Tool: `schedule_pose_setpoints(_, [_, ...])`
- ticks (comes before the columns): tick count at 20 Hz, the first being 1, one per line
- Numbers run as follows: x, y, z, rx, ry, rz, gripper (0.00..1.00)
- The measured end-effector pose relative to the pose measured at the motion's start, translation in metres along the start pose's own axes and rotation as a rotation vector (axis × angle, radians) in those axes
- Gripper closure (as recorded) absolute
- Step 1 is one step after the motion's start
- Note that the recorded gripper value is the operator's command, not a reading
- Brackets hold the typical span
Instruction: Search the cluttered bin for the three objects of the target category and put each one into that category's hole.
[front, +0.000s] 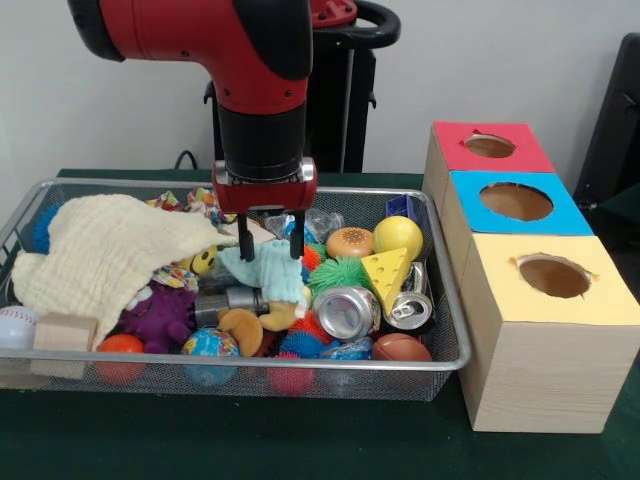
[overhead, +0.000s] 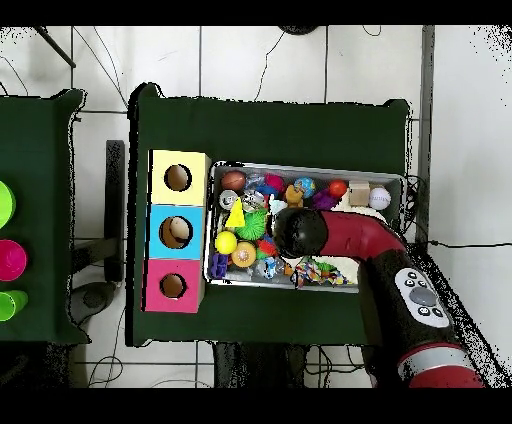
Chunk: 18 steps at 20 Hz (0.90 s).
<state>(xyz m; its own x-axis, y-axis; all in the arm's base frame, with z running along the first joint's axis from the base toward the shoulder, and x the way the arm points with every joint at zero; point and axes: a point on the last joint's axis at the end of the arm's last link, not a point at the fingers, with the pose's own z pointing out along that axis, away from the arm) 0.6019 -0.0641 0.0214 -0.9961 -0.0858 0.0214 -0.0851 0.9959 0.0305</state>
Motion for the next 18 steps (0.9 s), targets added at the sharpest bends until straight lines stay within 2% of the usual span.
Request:
schedule_pose_setpoints(9, [0.018, 0.005, 0.03, -0.004, 0.003, -0.038, 0.0])
schedule_pose_setpoints(16, [0.023, 0.007, 0.04, -0.014, 0.01, -0.038, 0.0])
schedule_pose_setpoints(17, [0.024, 0.007, 0.042, -0.015, 0.013, -0.038, 1.0])
schedule_pose_setpoints(18, [0.024, 0.007, 0.042, -0.015, 0.014, -0.039, 1.0])
